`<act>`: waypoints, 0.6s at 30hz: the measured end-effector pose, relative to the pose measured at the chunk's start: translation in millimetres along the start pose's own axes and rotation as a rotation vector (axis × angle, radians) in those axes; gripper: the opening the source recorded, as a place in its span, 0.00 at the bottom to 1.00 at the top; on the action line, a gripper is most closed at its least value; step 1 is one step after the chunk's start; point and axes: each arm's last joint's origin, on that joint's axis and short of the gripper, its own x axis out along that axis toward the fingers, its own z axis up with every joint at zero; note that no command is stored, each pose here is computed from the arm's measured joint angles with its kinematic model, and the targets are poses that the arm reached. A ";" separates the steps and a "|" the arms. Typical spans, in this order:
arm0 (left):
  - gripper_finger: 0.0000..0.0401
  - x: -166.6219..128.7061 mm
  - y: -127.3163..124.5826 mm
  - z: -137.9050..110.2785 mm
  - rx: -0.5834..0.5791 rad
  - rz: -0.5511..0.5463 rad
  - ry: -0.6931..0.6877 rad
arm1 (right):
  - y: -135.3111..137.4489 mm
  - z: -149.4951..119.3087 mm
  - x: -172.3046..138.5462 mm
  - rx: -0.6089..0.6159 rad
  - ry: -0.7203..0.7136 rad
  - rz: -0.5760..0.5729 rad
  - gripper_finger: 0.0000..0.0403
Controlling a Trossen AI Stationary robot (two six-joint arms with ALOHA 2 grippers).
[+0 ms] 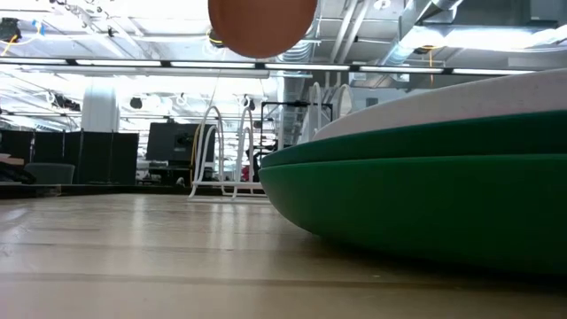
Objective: Sort dishes
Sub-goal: Put the light orange plate in the dish rack
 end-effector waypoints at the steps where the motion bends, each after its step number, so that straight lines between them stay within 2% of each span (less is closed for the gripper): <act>1: 0.02 0.0 -0.1 -0.1 0.002 0.000 0.000 | 0.4 -0.2 0.1 0.004 0.000 0.002 0.39; 8: 0.02 0.0 -1.7 0.9 0.008 -0.053 -0.039 | 7.4 -7.2 7.1 0.024 0.014 0.044 0.31; 18: 0.02 0.1 -3.5 -1.3 0.027 -0.060 -0.038 | 6.9 -9.6 10.5 0.045 0.028 0.037 0.24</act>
